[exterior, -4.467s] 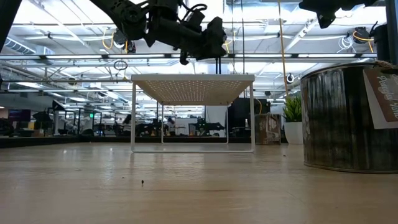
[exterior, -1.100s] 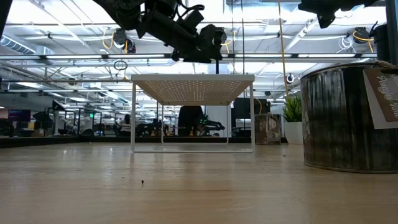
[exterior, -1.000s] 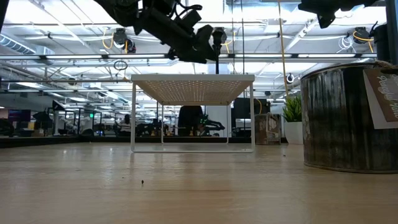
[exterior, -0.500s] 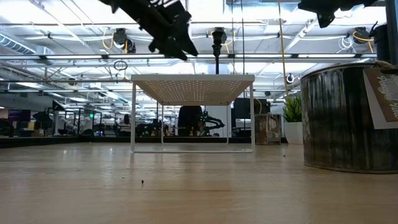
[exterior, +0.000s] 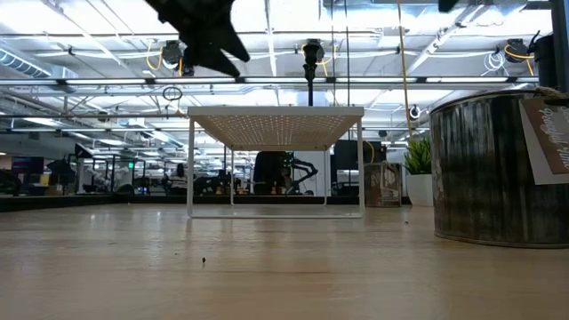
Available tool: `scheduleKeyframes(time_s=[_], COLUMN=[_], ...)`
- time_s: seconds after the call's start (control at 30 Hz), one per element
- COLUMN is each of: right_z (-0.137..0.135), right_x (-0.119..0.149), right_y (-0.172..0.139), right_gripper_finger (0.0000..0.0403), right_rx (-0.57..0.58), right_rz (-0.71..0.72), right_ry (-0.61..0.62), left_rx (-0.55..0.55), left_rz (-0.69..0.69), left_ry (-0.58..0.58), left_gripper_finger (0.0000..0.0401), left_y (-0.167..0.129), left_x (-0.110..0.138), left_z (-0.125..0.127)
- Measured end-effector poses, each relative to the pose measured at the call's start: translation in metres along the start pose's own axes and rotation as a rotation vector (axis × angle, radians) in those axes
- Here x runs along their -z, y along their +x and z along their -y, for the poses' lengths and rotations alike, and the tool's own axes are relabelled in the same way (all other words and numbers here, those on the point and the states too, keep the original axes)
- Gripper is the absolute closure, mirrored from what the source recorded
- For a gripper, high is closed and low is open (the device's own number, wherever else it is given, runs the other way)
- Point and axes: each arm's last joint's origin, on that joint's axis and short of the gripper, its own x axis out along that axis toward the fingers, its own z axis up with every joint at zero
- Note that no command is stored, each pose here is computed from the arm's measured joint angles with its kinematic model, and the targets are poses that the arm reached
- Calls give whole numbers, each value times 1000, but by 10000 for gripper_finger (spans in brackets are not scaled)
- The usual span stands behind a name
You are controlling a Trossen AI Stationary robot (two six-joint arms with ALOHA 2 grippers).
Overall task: Pick & Place candle stick holders
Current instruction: Put the black candle holder on the shelf aligned with the other black candle holder
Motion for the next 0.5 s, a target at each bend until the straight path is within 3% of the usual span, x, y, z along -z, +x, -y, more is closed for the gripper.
scheduleKeyframes(time_s=[0.1, 0.23, 0.5], right_z=[-5, -12, -35], right_x=[-2, -8, -39], right_y=[10, 23, 47], right_gripper_finger=[330, 330, 330], right_rx=[-47, -8, 135], right_rz=[18, -64, -478], right_ry=[-7, -16, -38], left_rx=[37, 126, 218], left_rz=[14, 97, 278], left_ry=[-41, -73, -84], left_gripper_finger=[132, 132, 132], left_y=[-8, -34, -79], left_x=[22, 44, 80], left_z=[3, 5, 0])
